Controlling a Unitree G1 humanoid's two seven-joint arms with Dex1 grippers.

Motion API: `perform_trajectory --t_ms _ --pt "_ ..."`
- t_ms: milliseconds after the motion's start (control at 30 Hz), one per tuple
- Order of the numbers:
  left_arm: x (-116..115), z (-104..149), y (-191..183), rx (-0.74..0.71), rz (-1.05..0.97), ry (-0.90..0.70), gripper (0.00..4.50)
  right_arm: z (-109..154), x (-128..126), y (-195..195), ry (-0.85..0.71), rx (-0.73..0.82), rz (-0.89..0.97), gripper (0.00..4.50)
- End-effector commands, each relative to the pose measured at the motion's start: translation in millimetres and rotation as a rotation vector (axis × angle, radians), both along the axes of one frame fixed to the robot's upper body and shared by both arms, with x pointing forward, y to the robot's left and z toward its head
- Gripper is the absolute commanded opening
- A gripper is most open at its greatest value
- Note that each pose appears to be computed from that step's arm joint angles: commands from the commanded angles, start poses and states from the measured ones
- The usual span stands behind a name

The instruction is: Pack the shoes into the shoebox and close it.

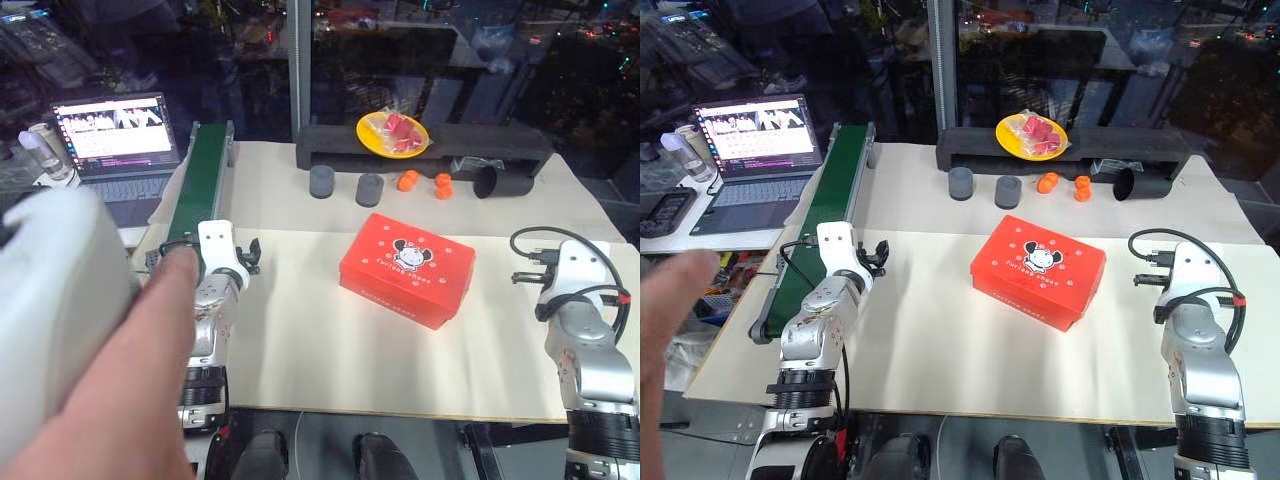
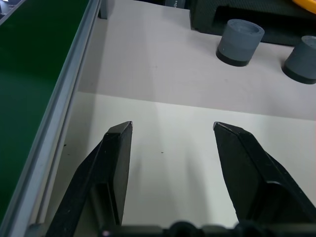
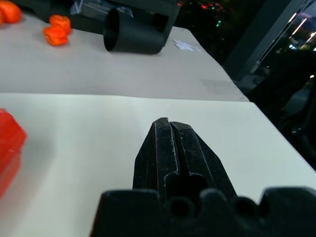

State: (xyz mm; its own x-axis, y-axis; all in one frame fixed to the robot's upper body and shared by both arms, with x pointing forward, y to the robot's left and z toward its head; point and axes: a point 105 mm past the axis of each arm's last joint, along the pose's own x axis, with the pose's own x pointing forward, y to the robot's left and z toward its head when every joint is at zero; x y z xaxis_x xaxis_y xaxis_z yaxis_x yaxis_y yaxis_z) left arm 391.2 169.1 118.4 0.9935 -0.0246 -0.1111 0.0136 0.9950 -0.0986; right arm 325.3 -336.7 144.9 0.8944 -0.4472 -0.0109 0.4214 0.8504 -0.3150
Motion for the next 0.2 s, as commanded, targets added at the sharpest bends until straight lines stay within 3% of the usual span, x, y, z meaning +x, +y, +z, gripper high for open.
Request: perform_trajectory --t_ms 33,200 --pt "0 19 0 0.015 -0.017 -0.077 2.78 6 -8 -11 -0.042 -0.029 -0.044 0.06" --pt "2 14 -11 0.046 -0.061 -0.047 2.78 11 -12 -22 -0.068 -0.03 -0.072 0.06"
